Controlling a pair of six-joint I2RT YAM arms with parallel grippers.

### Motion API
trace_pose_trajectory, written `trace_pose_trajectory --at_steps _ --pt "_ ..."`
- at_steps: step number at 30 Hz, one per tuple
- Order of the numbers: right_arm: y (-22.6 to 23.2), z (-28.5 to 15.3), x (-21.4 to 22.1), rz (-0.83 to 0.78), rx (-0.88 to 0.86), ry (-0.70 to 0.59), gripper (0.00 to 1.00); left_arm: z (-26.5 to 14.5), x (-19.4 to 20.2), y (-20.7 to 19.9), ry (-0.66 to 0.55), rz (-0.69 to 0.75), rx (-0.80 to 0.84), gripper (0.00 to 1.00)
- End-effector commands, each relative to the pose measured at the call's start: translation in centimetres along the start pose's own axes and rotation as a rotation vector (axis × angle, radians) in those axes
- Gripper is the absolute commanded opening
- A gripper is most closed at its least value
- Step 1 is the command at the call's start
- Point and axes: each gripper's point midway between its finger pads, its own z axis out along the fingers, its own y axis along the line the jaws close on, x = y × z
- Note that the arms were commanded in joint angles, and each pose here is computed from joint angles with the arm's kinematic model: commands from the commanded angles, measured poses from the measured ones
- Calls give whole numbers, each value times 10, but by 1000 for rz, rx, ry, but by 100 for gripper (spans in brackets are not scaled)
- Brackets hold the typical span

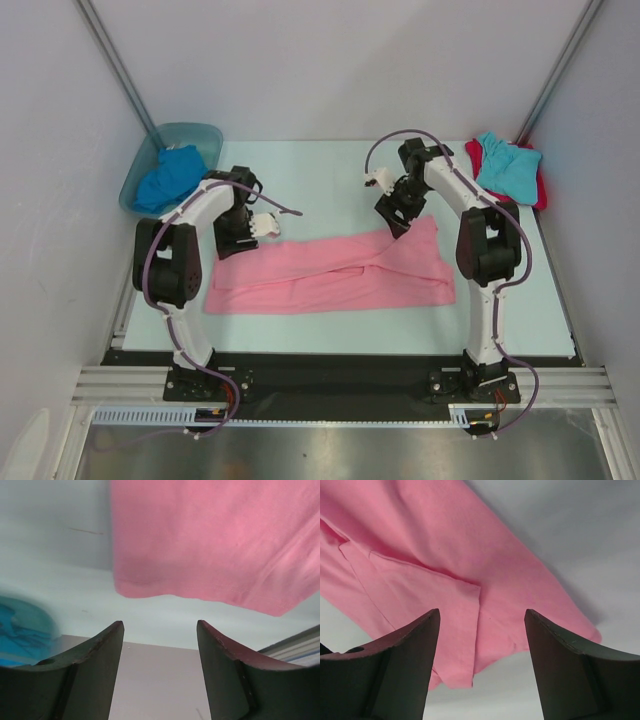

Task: Fold and stack the t-shirts
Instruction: Fold the tshirt

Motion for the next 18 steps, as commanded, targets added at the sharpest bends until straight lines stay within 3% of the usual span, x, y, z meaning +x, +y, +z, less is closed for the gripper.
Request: trace_pose_trajectory --at_steps 1,6,18 --pt "-2 7 -3 28 -14 -39 74 -36 -6 23 -46 -77 -126 66" --pt "2 17 6 28 -20 -33 71 -39 -6 28 -52 -130 -159 66" --pt "3 23 8 34 -29 -31 52 -34 -4 20 -52 -157 -153 65"
